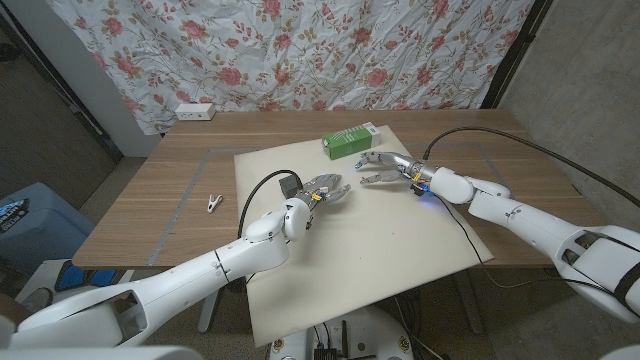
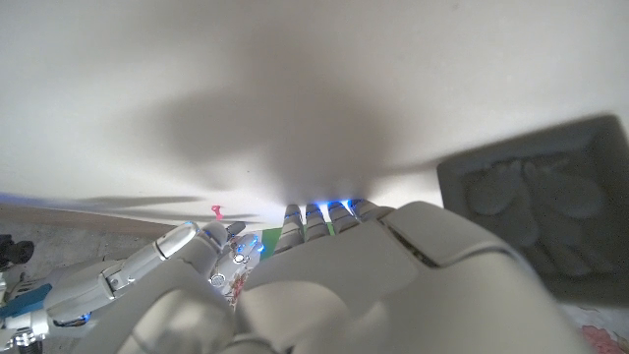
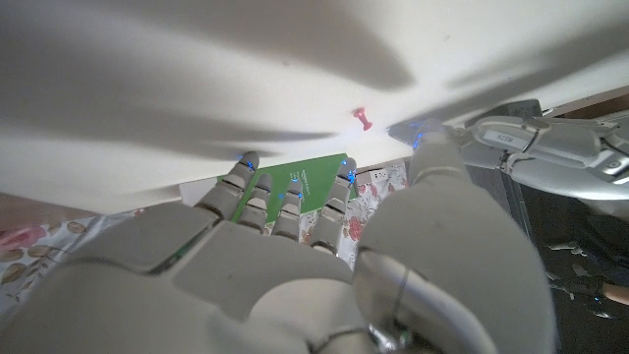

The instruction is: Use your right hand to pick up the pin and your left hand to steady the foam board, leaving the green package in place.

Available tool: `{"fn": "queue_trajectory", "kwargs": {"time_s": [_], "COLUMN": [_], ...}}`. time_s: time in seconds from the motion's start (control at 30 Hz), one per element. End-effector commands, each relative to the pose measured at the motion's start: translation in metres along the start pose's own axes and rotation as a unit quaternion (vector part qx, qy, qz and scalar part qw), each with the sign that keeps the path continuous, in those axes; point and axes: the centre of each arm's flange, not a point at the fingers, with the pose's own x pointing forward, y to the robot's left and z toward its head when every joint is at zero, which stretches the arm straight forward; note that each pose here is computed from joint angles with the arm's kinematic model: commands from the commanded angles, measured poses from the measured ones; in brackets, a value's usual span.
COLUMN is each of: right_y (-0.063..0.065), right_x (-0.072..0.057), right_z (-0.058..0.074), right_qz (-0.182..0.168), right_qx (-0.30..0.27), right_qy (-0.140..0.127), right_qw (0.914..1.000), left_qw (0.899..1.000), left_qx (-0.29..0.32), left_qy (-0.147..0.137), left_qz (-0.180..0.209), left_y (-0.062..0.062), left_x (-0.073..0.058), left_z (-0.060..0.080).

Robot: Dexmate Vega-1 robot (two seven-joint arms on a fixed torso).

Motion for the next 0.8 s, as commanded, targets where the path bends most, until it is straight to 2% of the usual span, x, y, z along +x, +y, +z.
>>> {"fn": "queue_trajectory", "kwargs": {"time_s": [0.03,0.43,0.8], "right_y": [-0.006,-0.013,-0.021], "right_x": [-0.005,-0.007,-0.008], "right_z": [0.008,0.014,0.013], "right_qz": [-0.006,-0.022,-0.038], "right_qx": [0.002,0.015,0.018], "right_qy": [-0.007,-0.004,0.009], "right_qw": [1.0,0.9996,0.9991], "left_qw": [1.0,0.999,0.998], "left_qx": [0.0,-0.002,-0.013], "left_qy": [-0.01,-0.025,-0.033], "left_qz": [0.017,0.036,0.052], "left_y": [0.01,0.023,0.034], "left_x": [-0.006,-0.011,-0.015], "left_z": [0.005,0.005,-0.001]}}
